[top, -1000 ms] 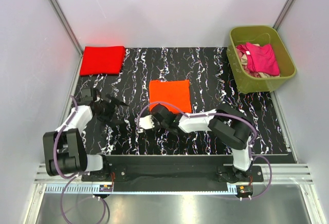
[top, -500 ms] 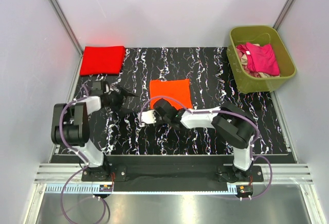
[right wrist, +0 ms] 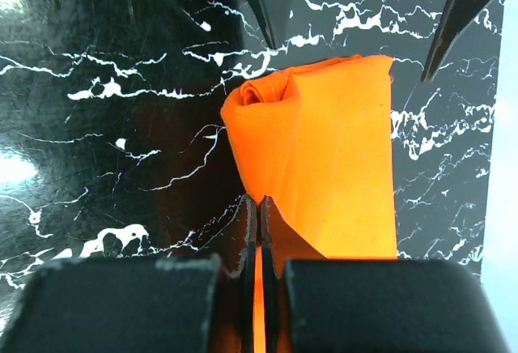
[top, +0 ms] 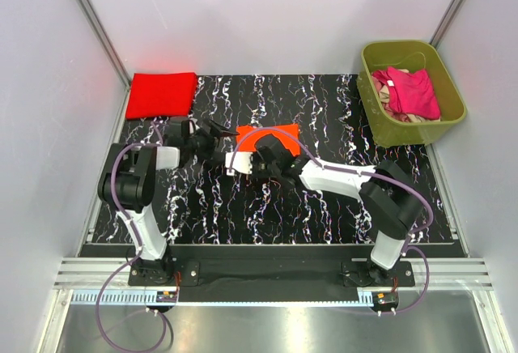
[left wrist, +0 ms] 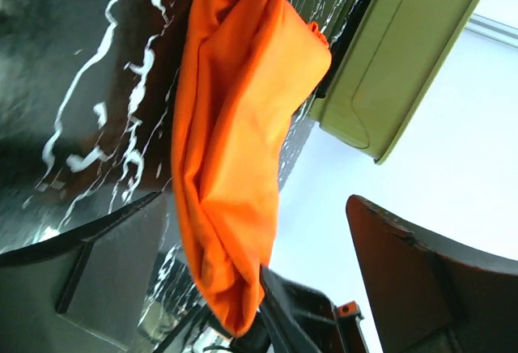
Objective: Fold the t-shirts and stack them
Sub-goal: Neatly place the folded tshirt to the corner
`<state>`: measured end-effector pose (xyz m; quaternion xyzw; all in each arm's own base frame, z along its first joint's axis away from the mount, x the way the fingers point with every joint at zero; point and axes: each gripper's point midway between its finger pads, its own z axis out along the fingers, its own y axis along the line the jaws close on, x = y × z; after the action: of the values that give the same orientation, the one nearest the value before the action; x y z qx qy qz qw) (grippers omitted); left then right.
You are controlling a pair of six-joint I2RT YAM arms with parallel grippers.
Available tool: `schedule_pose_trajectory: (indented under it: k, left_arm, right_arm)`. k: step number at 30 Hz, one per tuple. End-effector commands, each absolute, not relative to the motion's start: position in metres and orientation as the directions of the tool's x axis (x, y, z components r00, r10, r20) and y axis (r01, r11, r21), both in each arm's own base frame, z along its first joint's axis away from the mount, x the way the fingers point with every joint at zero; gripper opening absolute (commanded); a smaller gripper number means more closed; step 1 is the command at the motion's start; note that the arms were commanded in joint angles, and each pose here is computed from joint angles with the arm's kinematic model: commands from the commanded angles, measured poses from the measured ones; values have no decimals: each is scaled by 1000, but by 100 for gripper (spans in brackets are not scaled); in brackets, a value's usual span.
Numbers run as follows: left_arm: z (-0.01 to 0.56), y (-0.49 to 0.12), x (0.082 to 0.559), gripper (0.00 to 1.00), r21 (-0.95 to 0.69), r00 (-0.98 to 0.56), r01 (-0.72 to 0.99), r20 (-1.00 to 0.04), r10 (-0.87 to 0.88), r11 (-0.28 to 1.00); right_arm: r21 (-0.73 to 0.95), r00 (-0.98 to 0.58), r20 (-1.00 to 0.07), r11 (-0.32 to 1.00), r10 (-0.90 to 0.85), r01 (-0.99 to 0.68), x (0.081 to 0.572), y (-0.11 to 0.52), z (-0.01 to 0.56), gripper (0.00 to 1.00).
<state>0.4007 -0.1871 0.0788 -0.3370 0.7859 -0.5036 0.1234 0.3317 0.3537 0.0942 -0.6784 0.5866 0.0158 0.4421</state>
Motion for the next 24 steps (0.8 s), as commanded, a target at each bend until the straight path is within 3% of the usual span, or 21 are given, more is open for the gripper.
schedule_pose_trajectory:
  k: [1,18,24]
  left_arm:
    - [82,-197,419,99,-891,-731,-395,158,-664,224]
    - [34,-215,436,98,-807,-718,-510,209,-663,297]
    - [26,-219,449,86,-808,-730,-504,209,-651,305]
  right_arm:
    - [-582,328,-635,154,-699,-798,338,368,143,0]
    - [-511,243,-735,281,-633,-812,346,364,169,0]
    - [-502,223,-747,312,-626,-807,345,360,173,0]
